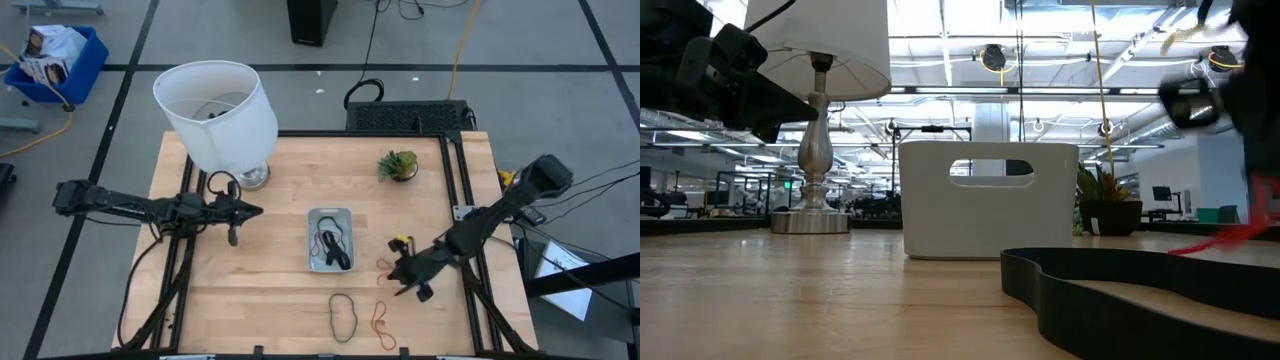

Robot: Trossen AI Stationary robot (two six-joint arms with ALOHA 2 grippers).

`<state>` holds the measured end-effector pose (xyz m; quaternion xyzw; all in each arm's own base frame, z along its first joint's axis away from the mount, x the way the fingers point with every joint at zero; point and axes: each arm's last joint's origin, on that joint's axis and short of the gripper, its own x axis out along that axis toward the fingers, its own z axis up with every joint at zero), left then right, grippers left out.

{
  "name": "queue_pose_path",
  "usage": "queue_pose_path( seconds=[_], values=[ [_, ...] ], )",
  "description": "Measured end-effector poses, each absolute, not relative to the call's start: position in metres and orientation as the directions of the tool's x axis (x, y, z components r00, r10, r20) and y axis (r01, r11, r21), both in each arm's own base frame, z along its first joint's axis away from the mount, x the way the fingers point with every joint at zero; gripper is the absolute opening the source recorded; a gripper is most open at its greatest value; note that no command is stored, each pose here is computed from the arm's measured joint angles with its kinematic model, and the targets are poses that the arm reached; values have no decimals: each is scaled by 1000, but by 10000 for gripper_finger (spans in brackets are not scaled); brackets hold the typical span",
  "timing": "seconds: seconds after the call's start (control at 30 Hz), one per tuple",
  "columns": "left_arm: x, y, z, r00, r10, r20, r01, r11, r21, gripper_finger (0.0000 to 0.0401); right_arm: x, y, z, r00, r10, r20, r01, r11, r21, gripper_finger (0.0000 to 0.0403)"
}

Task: Pick and place rubber bands into bin
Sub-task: Put the top red rubber band into the gray bin

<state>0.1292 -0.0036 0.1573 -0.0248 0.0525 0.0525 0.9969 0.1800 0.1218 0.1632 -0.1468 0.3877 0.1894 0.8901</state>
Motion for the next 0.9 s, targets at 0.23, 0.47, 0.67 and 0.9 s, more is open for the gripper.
queue_pose_path(
  seconds=[0.23,0.47,0.67,0.9],
  values=[
    [129,-4,157,989,102,-109,-107,993,-44,26,159,113,213,766,267,-585,-435,885,-166,0],
    [129,-4,157,988,102,-112,-108,993,-47,26,132,104,235,814,289,-505,-439,874,-207,0],
    [129,-4,157,988,102,-115,-108,993,-47,26,111,101,245,850,283,-445,-414,881,-230,0],
    [129,-4,157,988,102,-114,-108,993,-47,26,92,103,249,844,331,-421,-445,871,-207,0]
  ],
)
